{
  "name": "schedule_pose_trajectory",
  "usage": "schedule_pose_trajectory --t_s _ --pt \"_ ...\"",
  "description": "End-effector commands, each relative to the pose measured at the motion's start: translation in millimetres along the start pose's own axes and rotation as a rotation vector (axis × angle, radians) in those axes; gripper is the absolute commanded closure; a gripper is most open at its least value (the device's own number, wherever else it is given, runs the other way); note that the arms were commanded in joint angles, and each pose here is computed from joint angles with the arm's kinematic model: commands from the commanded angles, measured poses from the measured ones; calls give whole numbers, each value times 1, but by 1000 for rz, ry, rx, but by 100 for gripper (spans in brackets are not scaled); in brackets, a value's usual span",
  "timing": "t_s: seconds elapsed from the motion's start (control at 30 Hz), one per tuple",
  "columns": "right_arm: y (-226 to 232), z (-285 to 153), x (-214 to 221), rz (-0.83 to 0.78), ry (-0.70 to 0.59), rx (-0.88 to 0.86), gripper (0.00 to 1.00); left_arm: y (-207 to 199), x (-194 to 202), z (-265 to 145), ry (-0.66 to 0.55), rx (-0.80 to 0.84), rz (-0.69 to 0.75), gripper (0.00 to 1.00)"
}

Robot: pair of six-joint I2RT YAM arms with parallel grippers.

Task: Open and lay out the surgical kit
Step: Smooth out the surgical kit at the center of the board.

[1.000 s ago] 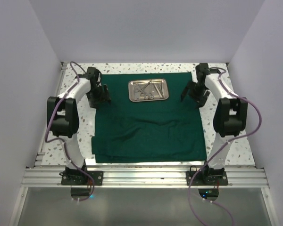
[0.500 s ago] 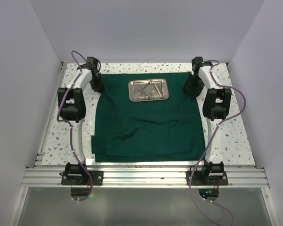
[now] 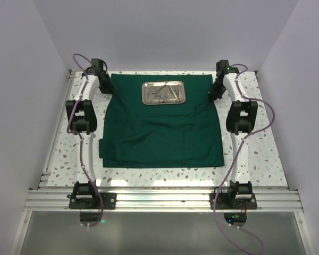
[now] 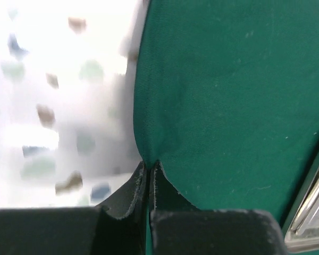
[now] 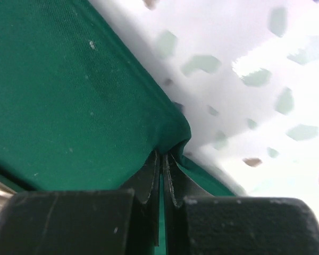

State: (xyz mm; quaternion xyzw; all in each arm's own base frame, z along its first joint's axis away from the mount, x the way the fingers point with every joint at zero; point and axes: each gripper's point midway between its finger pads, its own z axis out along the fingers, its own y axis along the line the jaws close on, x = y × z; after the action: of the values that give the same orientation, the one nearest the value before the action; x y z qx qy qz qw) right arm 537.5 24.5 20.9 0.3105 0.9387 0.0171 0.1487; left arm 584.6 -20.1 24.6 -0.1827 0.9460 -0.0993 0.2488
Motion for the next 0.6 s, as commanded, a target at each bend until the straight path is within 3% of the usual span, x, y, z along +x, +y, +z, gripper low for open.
schedule_pose_trajectory --t_s 0.0,0.17,0.2,0.23,0.3,0.33,0.37,0.4,0.47,0.57 --pt "11 35 -29 100 -96 -46 100 25 -61 18 -190 -12 -63 100" --pt "16 44 -61 177 -168 -114 100 21 -92 26 -296 68 -116 100" --pt "19 41 -67 179 -180 -140 93 18 -98 23 -318 84 -115 80" --pt "22 32 -70 179 -188 -154 66 10 -100 18 -319 116 -96 65" --pt "20 24 -68 168 -193 -161 37 -1 -108 -11 -340 141 -77 33" --pt "21 15 -69 165 -208 -169 14 -3 -111 -24 -353 141 -65 27" --pt "27 -19 -77 161 -248 -214 5 5 -93 -23 -313 115 -67 21" --pt "18 -17 -67 157 -240 -201 2 -6 -109 -68 -380 130 -52 10" --pt "10 -50 -62 151 -274 -211 2 -4 -101 -113 -399 97 -45 8" --pt "-3 -86 -42 146 -278 -224 2 -7 -73 -147 -356 78 -7 8"
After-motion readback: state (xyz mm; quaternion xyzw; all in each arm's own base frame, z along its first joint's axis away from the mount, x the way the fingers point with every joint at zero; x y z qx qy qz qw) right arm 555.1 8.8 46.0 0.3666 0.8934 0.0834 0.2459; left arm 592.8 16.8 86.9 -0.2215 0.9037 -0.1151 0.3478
